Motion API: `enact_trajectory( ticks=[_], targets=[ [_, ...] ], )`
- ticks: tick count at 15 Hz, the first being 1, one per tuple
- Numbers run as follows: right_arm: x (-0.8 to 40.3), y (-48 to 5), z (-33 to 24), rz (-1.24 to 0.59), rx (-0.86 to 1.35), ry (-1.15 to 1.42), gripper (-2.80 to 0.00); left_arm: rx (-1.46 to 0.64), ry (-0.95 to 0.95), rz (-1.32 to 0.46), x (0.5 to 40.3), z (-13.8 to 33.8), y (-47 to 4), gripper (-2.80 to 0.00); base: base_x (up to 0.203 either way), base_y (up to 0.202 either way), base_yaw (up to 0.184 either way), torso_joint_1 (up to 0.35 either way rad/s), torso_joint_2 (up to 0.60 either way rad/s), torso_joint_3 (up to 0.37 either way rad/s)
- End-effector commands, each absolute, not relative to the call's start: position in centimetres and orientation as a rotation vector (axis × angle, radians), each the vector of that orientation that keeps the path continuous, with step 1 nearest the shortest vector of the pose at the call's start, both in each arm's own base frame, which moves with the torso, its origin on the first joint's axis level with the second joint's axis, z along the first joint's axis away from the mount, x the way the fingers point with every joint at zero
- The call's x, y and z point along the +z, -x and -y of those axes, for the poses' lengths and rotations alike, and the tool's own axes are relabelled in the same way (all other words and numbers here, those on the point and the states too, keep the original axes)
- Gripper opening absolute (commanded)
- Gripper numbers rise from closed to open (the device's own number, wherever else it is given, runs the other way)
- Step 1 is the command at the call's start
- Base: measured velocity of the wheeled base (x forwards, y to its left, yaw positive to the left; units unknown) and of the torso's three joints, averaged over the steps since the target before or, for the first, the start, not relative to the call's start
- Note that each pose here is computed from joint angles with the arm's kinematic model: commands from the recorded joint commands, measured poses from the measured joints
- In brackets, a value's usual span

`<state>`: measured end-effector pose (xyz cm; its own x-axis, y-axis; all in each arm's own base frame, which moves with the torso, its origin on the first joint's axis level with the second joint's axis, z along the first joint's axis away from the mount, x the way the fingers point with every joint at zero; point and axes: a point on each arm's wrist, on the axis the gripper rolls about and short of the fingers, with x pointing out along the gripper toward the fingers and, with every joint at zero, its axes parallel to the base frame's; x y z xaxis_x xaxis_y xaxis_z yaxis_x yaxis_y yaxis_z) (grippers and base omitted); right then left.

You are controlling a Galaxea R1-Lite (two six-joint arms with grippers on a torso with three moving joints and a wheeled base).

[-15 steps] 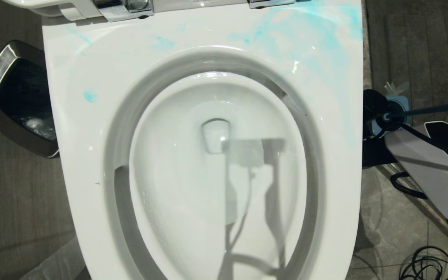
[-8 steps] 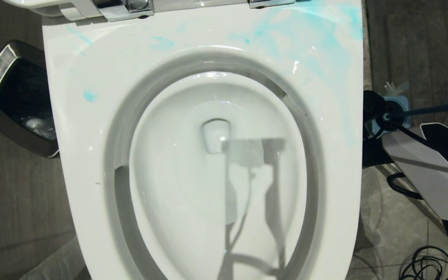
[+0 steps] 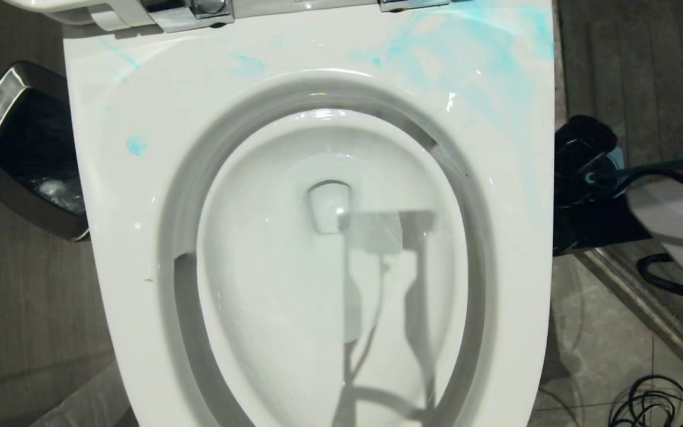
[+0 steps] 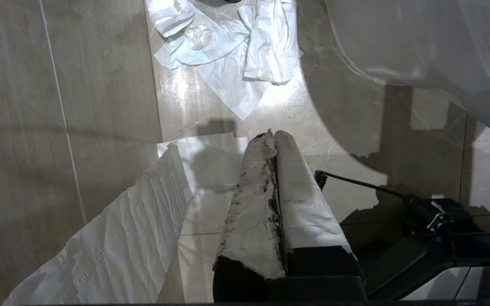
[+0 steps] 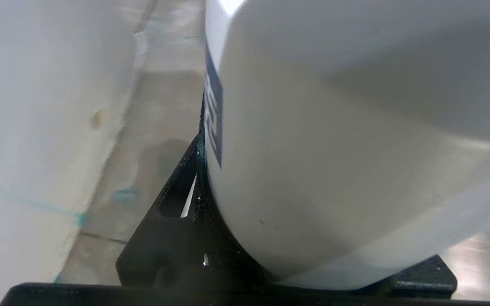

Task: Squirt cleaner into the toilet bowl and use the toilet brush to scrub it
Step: Pour in the cleaning agent

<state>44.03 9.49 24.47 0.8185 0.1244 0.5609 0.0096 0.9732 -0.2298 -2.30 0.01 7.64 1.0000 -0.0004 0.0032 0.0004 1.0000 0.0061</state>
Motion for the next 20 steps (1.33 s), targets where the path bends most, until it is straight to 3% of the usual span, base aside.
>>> enact_trajectory(
  ticks=[1,8,16,20],
  targets=[
    [29.2,-39.8,-8.6,0.612,-0.006,0.205,-2.8,0.0,-0.006,0.002,7.6,0.0,2.3,-2.8,0.0,0.0,0.0,0.0,0.0,0.0],
    [30.7,-29.6,-6.5,0.409,-0.084,0.166,-2.8,0.0,-0.006,0.002,7.6,0.0,2.3,-2.8,0.0,0.0,0.0,0.0,0.0,0.0],
    [33.8,-20.6,-4.7,0.521,-0.135,0.164,-2.8,0.0,-0.006,0.002,7.6,0.0,2.3,-2.8,0.0,0.0,0.0,0.0,0.0,0.0],
    [32.8,-18.4,-4.3,0.487,-0.065,0.239,-2.8,0.0,-0.006,0.003,7.7,0.0,2.3,-2.8,0.0,0.0,0.0,0.0,0.0,0.0]
  ],
)
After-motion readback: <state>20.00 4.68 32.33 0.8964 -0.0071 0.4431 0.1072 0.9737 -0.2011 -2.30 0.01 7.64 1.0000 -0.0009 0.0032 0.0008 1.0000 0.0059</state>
